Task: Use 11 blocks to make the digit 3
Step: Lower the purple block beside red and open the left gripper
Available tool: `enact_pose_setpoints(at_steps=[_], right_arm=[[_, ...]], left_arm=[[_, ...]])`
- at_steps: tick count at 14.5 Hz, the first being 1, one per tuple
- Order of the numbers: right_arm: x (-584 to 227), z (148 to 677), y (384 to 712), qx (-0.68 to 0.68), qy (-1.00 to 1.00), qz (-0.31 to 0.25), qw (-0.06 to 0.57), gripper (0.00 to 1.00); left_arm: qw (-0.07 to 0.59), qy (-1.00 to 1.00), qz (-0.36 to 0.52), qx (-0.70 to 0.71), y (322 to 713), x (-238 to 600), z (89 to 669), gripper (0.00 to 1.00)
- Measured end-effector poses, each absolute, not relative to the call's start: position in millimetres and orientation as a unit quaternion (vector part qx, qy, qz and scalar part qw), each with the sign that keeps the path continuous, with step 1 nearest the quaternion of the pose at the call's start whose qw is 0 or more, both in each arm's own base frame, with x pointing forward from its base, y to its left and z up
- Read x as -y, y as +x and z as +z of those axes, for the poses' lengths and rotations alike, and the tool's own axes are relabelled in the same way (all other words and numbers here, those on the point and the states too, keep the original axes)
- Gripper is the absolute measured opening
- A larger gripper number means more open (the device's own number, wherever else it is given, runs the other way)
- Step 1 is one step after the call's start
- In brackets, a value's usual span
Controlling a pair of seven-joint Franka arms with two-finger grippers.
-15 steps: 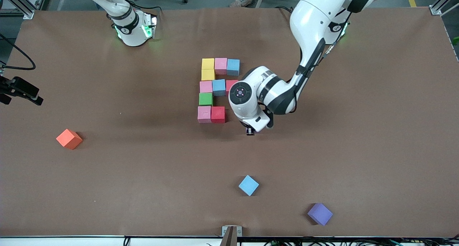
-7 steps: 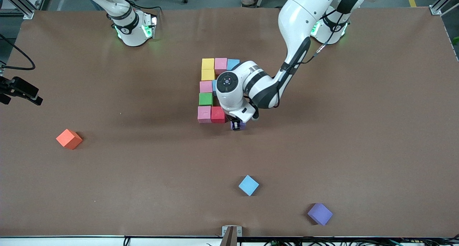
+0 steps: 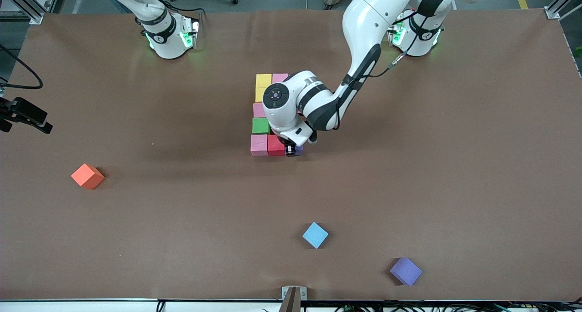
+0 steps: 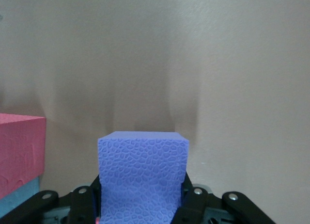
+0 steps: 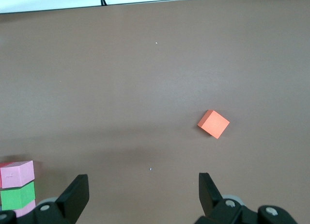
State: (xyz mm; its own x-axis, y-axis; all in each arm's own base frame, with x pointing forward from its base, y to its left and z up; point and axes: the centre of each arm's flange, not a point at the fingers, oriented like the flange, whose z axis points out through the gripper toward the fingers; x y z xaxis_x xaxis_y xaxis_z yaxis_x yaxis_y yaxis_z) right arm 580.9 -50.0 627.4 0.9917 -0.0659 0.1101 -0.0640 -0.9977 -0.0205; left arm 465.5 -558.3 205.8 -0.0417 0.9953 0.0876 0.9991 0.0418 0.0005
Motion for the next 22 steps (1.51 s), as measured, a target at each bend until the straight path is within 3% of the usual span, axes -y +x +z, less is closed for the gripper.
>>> enact_pose_setpoints(at_steps=[6,8,11,14,18,22], right_arm=[[50,623,582,-0.033,-0.998,-0.052,0.008,1.0],[50,623,582,-0.033,-0.998,-0.051,0.009,1.0],[50,622,582,-0.033,-0.998,-0.05,0.009,1.0],[50,621,582,-0.033,-0.998,-0.05,0.009,1.0],[50,621,583,-0.033,-0.998,-0.049,0.009,1.0],[50,621,583,-0.033,-0.998,-0.049,0.008,1.0]], left_arm=[[0.037,-0.694,-0.031,0.719,461,560,197,0.22],[0.038,-0.693,-0.032,0.719,462,560,196,0.48],[0.038,-0.693,-0.033,0.719,463,559,198,0.98],[0.038,-0.692,-0.036,0.72,466,561,222,1.0],[0.011,-0.723,-0.044,0.689,480,552,319,1.0],[0.0,-0.769,-0.054,0.637,545,469,401,1.0]])
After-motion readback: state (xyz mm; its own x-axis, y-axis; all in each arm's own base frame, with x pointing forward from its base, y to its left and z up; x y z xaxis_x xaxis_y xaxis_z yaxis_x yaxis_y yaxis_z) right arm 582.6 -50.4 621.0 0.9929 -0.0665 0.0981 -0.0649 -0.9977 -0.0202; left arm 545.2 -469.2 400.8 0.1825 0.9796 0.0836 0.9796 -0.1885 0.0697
